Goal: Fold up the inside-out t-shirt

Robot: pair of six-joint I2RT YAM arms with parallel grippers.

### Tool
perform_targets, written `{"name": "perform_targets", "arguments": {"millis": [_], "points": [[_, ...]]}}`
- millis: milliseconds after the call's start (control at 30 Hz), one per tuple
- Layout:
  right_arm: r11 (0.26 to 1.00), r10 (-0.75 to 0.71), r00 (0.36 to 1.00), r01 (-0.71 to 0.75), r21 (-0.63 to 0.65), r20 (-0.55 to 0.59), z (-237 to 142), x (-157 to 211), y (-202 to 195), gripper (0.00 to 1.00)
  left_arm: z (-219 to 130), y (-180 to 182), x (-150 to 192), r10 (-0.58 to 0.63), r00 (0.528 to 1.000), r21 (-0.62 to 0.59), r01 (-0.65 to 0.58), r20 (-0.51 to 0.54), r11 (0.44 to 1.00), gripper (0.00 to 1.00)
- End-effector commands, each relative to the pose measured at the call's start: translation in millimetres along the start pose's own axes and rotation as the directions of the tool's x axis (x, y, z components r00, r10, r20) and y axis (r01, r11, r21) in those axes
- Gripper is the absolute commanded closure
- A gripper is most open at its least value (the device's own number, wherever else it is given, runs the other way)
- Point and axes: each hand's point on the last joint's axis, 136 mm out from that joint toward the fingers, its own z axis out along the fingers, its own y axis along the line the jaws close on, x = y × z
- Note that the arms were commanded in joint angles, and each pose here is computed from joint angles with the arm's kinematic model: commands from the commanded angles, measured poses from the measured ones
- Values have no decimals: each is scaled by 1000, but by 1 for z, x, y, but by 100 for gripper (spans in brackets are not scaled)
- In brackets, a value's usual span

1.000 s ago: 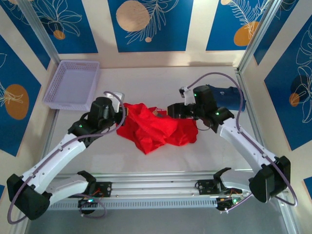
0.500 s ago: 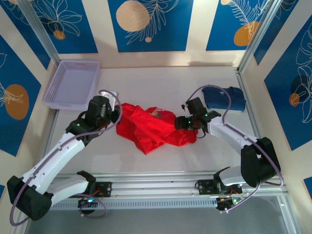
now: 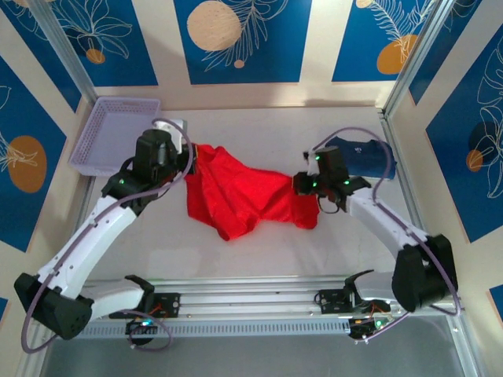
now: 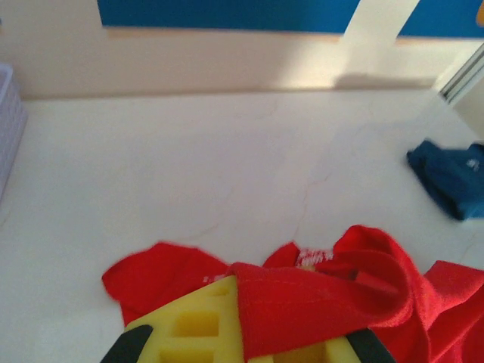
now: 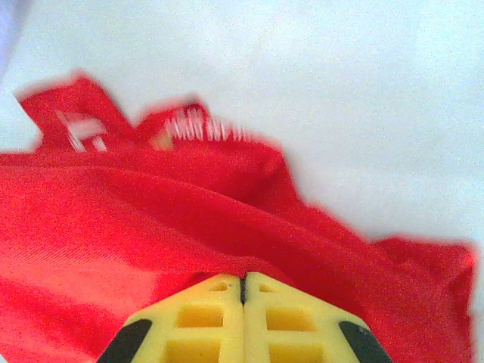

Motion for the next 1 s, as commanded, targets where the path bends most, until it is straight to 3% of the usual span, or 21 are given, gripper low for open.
{"name": "perform_targets", "arguments": {"millis": [0, 133, 233, 300, 400, 500, 600, 667, 767, 967], "points": [[996, -84, 959, 87, -1, 271, -65, -84, 21, 100, -7, -12, -58, 10, 993, 31, -14, 116, 999, 100], [986, -164, 889, 166, 34, 428, -127, -141, 45, 100, -15, -21, -121, 60, 979, 16, -65, 193, 998, 100], [975, -197, 837, 220, 17, 510, -166, -159, 69, 100, -34, -16, -163, 91, 959, -22, -89, 268, 996, 100], [965, -213, 823, 261, -18, 526, -174, -154, 86, 100, -47, -4, -181, 98, 945, -62, -83, 312, 995, 100], [948, -244, 856, 309, -73, 456, -150, -120, 108, 100, -61, 27, -188, 94, 939, -134, -52, 331, 990, 100], [940, -243, 927, 298, -167, 286, -95, -54, 123, 94, -60, 58, -171, 83, 950, -194, -24, 301, 981, 100], [947, -228, 971, 239, -212, 78, -38, 21, 121, 74, -46, 73, -138, 58, 968, -196, -10, 243, 980, 100], [962, -193, 981, 183, -201, -28, -16, 51, 109, 64, -32, 74, -111, 38, 980, -169, -4, 196, 986, 100], [975, -185, 982, 178, -134, -36, -8, 54, 90, 51, -14, 75, -66, -12, 992, -128, 27, 122, 991, 100], [997, -73, 996, 73, -17, -46, 10, 28, 34, 43, 2, 83, -2, -123, 992, -117, 126, 33, 985, 100]]}}
